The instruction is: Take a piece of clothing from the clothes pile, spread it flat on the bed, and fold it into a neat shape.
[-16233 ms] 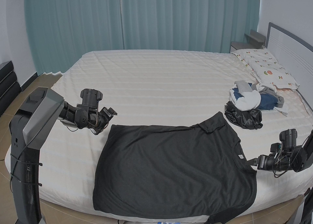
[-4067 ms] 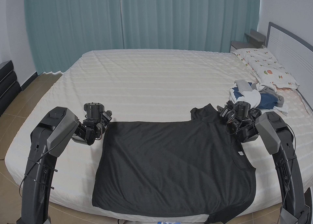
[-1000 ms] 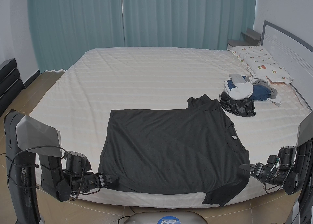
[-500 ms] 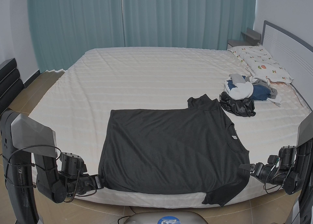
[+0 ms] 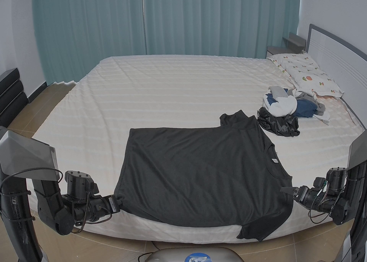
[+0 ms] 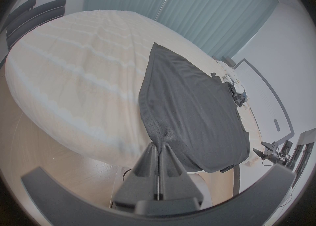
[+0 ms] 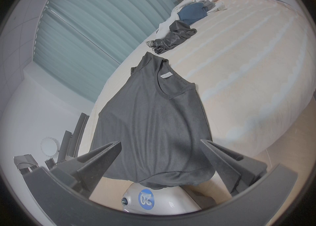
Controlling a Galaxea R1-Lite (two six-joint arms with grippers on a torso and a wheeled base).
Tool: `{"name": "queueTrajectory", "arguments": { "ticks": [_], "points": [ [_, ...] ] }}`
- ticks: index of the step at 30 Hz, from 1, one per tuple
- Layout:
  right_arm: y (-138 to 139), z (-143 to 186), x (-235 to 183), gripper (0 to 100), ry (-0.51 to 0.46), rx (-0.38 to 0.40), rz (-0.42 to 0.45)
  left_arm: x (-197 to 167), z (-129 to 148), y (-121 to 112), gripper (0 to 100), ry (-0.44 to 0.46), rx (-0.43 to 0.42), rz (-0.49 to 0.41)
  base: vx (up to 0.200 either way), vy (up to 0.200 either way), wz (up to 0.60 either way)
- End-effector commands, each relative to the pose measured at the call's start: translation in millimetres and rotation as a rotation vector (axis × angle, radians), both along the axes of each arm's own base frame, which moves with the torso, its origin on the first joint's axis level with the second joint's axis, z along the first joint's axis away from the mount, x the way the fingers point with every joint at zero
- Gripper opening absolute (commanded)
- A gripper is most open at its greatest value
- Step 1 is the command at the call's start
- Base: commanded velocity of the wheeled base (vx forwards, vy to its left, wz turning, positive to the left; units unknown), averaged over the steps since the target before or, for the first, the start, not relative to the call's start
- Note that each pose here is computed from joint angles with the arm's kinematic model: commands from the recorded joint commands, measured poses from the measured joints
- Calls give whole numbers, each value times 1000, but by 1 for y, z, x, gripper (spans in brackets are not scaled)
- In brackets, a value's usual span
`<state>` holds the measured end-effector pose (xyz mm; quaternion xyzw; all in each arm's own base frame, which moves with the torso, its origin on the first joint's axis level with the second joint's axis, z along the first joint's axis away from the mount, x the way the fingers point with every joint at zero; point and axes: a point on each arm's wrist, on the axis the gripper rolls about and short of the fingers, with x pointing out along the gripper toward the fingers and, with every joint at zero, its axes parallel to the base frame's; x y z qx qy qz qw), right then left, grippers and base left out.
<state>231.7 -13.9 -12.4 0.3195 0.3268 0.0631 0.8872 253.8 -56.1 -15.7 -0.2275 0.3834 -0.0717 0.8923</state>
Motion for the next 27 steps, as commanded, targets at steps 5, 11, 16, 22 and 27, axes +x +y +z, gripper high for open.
{"name": "queueTrajectory", "arguments": {
  "ticks": [5,11,16,22,27],
  "points": [
    [-5,-6,5,100,0,-9,-14,8,5,0,0,-8,-86,75,0,0,0],
    [-15,-16,7,100,7,-51,-20,8,9,3,0,-8,-120,110,0,0,0],
    [-17,-25,13,100,21,-50,-27,9,5,7,0,22,-171,121,0,0,0],
    [-16,-35,23,0,18,-51,-18,9,4,11,0,39,-201,130,0,0,0],
    [-22,-33,35,0,-33,-61,-35,8,3,12,0,47,-202,137,0,0,0]
  ]
}}
